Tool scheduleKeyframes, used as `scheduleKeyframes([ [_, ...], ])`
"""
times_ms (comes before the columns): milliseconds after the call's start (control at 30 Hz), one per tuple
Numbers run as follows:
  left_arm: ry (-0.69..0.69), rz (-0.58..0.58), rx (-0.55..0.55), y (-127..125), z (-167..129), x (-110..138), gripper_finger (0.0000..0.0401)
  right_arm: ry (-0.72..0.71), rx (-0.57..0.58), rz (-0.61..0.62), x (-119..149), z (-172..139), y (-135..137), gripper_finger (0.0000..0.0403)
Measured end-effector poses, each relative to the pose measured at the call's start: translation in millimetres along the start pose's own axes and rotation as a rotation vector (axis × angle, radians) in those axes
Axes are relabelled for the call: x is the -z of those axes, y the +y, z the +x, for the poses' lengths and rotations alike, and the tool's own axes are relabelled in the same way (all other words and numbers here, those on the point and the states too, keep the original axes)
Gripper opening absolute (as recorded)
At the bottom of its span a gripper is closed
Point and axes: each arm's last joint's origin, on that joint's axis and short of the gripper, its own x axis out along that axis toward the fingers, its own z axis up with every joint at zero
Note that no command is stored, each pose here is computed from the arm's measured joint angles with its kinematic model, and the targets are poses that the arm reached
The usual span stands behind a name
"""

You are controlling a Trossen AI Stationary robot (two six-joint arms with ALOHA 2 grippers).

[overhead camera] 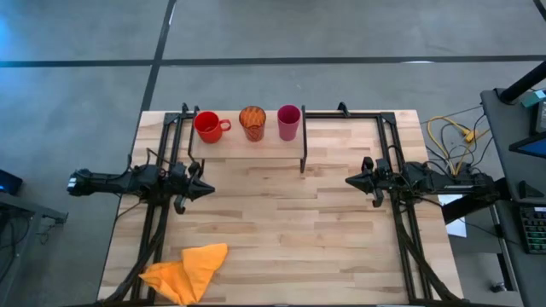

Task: Stack small to large cups/mugs on shelf
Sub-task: Return to Home Position

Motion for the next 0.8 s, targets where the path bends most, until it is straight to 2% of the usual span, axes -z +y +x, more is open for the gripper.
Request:
scheduleKeyframes([
  [800, -0.008, 0.001, 0.003, -0.3, 0.0, -0.7, 0.0, 0.0, -0.001, 0.0, 0.0, 0.0, 0.0, 0.0009],
])
